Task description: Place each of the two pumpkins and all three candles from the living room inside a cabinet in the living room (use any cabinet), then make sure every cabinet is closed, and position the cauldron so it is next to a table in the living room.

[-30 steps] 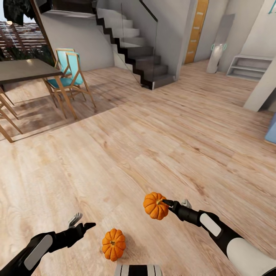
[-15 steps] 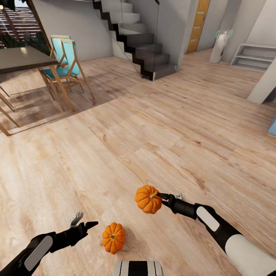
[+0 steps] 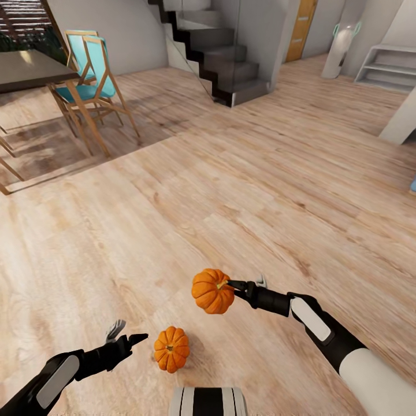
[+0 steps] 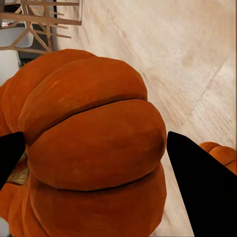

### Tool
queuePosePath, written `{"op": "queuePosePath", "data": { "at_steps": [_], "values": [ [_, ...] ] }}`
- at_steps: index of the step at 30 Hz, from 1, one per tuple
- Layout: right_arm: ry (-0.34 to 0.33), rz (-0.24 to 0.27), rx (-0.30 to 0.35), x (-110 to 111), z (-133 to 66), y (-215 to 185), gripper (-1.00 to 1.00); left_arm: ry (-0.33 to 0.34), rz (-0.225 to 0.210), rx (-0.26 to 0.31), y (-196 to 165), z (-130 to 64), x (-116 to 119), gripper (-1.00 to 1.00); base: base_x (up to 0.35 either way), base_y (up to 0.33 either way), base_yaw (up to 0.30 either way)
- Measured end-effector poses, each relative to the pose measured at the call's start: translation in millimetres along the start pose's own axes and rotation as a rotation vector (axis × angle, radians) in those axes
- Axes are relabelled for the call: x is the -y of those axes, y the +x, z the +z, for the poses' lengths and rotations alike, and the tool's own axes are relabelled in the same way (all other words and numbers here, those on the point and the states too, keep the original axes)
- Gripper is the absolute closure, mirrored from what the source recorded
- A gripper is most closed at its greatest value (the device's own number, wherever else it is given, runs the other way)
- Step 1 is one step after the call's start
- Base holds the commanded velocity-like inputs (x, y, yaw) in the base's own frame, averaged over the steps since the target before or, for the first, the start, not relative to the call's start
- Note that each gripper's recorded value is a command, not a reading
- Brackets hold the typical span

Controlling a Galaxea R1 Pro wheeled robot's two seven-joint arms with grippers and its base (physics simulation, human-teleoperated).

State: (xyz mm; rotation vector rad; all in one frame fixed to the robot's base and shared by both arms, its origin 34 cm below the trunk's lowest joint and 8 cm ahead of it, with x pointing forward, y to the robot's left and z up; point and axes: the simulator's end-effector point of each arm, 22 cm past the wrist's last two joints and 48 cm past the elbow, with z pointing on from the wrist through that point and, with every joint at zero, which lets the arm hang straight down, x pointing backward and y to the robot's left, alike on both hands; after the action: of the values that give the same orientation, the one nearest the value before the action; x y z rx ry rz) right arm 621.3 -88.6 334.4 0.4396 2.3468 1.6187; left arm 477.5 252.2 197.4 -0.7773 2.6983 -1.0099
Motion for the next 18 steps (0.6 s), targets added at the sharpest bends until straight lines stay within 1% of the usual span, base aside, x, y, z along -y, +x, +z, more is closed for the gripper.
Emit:
{"op": "queuePosePath", "data": {
  "at_steps": [5, 8, 11, 15, 18],
  "values": [
    [0.005, 0.016, -0.006, 10, 2.7, 3, 1.0, -0.01, -0.009, -0.014, 6, 5.0, -8, -1.0, 0.0, 0.0, 0.0],
    [0.01, 0.026, -0.01, 16, 4.3, 5, 1.0, -0.002, -0.009, -0.015, 5, 7.2, -7, -1.0, 0.0, 0.0, 0.0],
    [0.013, 0.036, -0.015, 23, 5.8, 8, 1.0, 0.052, 0.002, -0.008, -2, 5.3, 4, -1.0, 0.0, 0.0, 0.0],
    [0.02, 0.05, -0.019, 32, 7.8, 11, 1.0, 0.137, 0.019, 0.005, -18, -9.5, 12, -1.0, 0.0, 0.0, 0.0],
    [0.025, 0.059, -0.022, 39, 9.1, 13, 1.0, 0.162, 0.016, 0.003, -20, -11.3, 12, -1.0, 0.0, 0.0, 0.0]
  ]
}}
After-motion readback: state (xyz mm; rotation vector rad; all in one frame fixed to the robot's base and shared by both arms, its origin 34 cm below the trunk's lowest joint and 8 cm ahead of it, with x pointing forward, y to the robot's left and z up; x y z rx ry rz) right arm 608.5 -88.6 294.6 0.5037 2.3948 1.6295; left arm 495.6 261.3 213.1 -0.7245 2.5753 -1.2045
